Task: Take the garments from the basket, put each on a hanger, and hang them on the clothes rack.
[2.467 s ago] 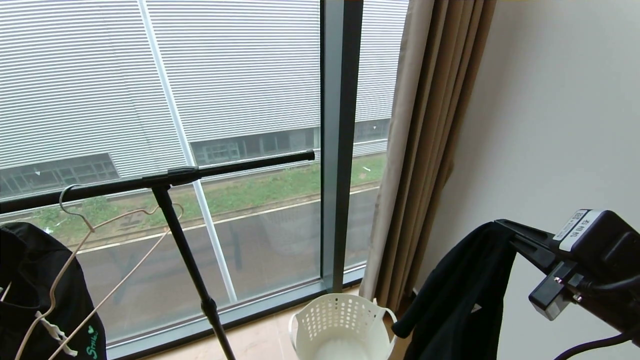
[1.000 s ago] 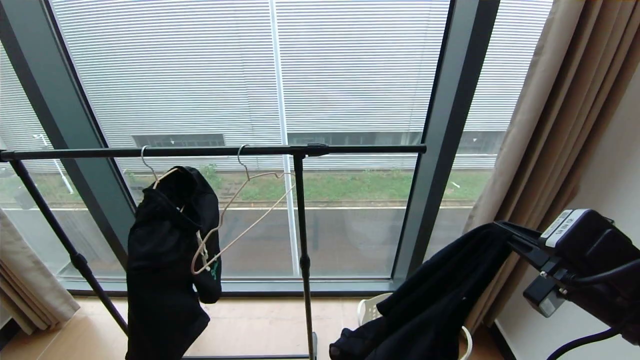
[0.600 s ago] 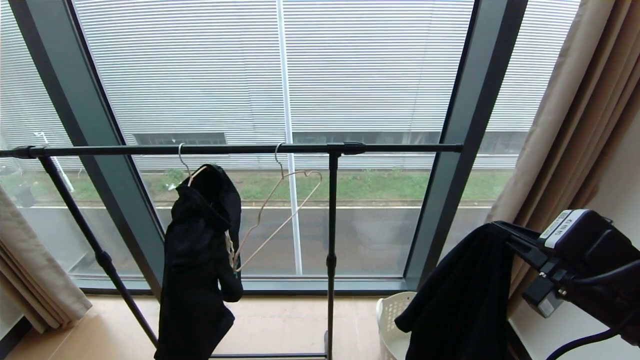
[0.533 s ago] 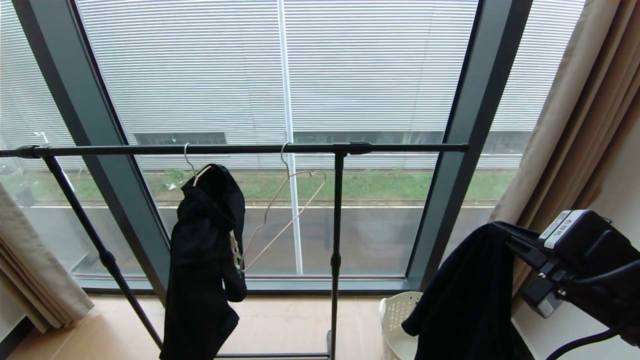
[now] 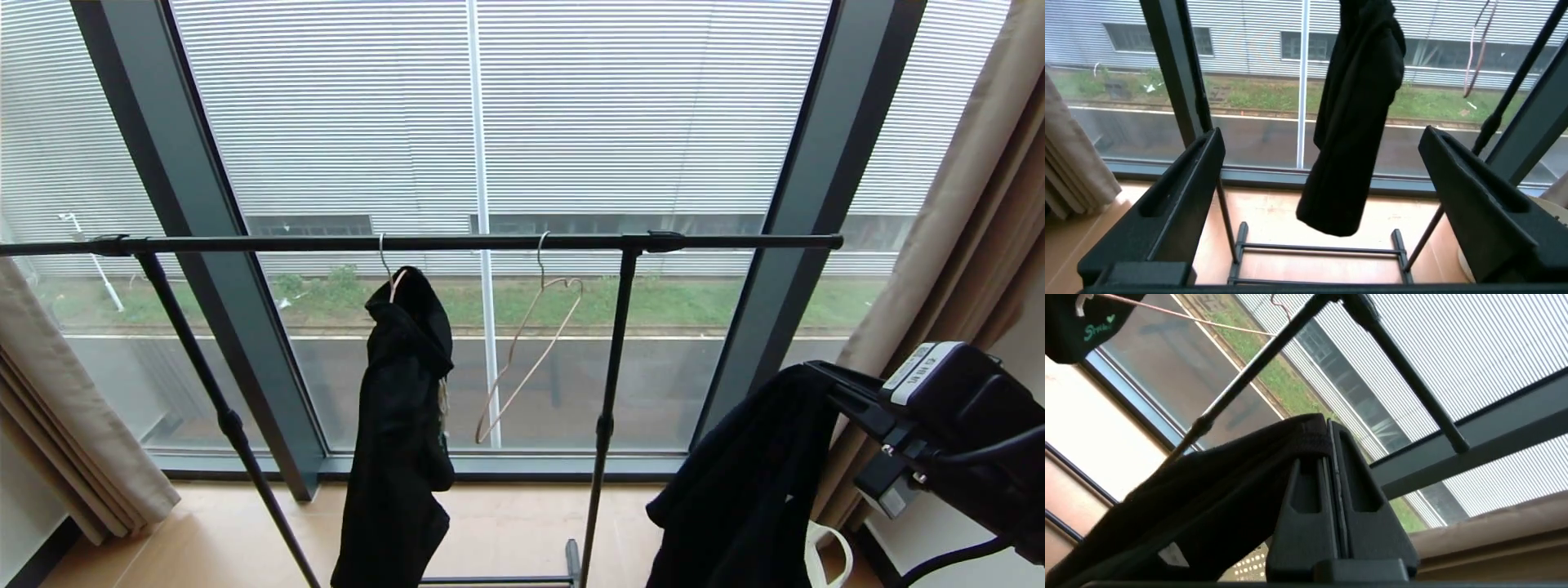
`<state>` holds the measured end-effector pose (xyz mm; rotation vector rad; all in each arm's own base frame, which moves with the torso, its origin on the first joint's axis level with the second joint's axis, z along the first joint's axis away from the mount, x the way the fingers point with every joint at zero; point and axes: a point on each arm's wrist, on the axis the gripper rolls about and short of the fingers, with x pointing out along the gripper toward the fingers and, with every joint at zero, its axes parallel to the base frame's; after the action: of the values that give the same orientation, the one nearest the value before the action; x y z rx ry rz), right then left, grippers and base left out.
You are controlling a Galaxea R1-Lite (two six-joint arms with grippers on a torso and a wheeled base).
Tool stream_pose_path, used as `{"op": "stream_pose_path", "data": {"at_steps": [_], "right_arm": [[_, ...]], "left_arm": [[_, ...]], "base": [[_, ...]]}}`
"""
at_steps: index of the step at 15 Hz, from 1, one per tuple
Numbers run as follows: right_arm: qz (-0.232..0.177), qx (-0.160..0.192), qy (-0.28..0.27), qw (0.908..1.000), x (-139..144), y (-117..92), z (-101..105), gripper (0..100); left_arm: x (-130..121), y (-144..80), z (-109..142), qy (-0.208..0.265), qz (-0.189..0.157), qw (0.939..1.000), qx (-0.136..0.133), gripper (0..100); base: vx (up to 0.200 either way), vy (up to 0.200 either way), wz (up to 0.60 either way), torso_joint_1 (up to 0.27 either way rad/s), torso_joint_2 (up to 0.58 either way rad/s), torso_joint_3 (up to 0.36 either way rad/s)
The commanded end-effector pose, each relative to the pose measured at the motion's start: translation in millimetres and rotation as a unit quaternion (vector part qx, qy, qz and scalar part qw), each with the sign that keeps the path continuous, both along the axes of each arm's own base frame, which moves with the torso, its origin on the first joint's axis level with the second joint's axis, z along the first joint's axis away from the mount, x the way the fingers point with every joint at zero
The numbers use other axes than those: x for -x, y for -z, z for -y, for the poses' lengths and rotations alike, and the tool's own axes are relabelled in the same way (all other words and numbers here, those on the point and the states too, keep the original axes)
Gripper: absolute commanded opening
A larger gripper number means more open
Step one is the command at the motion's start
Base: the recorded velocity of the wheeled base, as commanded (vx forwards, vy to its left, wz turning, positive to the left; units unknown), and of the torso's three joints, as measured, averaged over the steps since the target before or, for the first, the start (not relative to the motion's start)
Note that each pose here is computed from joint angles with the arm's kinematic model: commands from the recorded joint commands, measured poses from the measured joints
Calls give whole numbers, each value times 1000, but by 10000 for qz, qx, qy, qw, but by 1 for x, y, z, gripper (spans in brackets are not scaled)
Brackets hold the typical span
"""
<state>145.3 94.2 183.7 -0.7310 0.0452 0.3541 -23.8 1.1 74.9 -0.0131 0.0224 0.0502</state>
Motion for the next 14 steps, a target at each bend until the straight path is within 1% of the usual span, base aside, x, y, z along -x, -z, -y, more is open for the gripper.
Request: {"op": "stream_pose_path", "data": {"at_steps": [1,2,14], "right_arm": [[-1,4,4,10000,0,0,0,0],[-1,4,-4,10000,0,0,0,0],[-27,22,-4,10000,-1,1,0,0]], "left_arm": [[0,0,0,-3,-9,10000,1,100],[0,0,0,-3,-9,10000,1,100],[0,0,0,-3,-9,10000,1,100]], "base": [[0,200,0,-2,7,-2],[-200,200,0,2,-2,2],[-200,0,0,1,5,4]]}}
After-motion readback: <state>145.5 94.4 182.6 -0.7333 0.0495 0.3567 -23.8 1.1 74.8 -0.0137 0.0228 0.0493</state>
